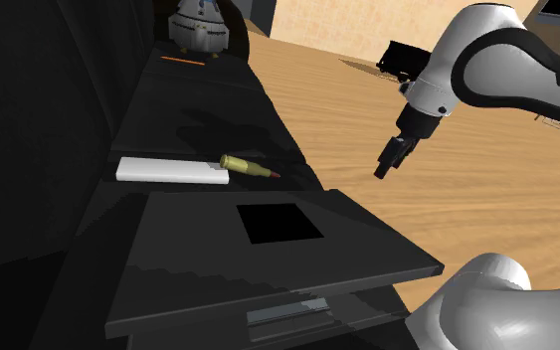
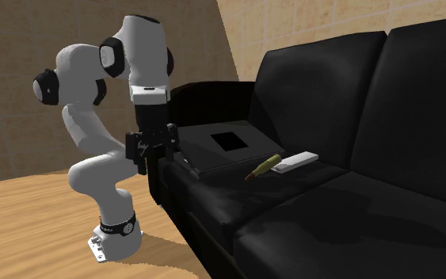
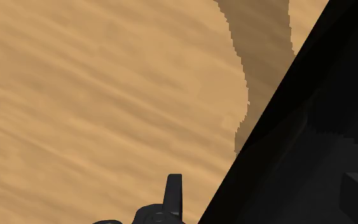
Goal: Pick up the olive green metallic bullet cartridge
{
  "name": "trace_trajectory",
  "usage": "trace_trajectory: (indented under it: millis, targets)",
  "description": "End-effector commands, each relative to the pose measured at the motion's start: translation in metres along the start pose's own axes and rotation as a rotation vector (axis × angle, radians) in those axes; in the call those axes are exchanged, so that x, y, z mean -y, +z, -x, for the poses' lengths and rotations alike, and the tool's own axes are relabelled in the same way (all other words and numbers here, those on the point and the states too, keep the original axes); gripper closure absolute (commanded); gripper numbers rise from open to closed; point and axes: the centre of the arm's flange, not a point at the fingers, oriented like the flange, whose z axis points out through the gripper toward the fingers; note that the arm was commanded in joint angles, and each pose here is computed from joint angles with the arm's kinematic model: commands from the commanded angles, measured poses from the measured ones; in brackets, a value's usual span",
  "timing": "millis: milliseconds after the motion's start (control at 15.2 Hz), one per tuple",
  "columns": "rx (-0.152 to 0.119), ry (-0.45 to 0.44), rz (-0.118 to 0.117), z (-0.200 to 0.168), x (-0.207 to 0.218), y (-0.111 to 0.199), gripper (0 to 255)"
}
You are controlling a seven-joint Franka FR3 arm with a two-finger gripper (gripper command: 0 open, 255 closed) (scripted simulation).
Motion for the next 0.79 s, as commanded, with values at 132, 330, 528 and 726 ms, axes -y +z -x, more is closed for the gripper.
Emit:
trace_trajectory:
  millis: [132, 330, 528, 726]
  targets:
    - [-0.001, -0.087, -0.003, -0.025, 0.009, 0.002, 0]
    - [-0.003, -0.219, -0.007, -0.06, 0.026, 0.004, 0]
    - [-0.005, -0.35, -0.012, -0.092, 0.047, 0.006, 0]
    - [-0.007, -0.481, -0.016, -0.122, 0.073, 0.008, 0]
